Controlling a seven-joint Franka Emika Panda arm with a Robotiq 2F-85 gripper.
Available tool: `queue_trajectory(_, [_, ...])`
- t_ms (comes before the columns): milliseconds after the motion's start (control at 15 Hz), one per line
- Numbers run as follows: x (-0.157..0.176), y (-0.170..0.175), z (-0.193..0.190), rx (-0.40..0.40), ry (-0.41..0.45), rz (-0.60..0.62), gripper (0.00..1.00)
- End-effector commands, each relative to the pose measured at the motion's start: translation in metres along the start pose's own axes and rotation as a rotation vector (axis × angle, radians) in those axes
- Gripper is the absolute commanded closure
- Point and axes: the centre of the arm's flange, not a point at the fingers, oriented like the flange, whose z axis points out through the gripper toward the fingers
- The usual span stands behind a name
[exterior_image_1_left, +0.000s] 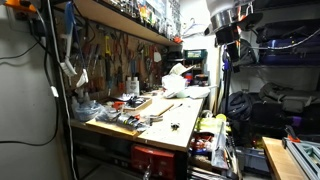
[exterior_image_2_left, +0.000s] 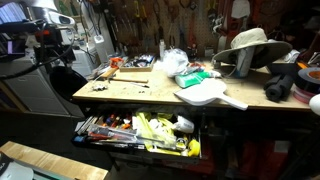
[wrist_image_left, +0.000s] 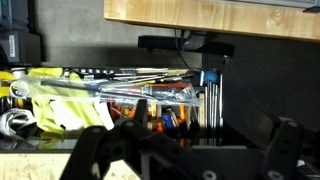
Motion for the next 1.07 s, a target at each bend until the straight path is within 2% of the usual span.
queue_trajectory(0, [0.004, 0.067, 0.052, -0.025, -0.044, -0.067, 0.00])
queue_trajectory(133, [0.001, 0.100, 0.078, -0.050, -0.021, -0.172, 0.00])
queue_trajectory(533, [-0.001, 0.164, 0.166, -0.043, 0.112, -0.264, 0.00])
queue_trajectory(667, [-0.008, 0.179, 0.194, -0.030, 0.124, -0.274, 0.00])
queue_trajectory(733, [-0.009, 0.161, 0.161, -0.050, 0.116, -0.246, 0.00])
queue_trajectory(867, [-0.014, 0.171, 0.181, -0.043, 0.108, -0.256, 0.00])
queue_trajectory(1000, [-0.013, 0.172, 0.186, -0.041, 0.101, -0.259, 0.00])
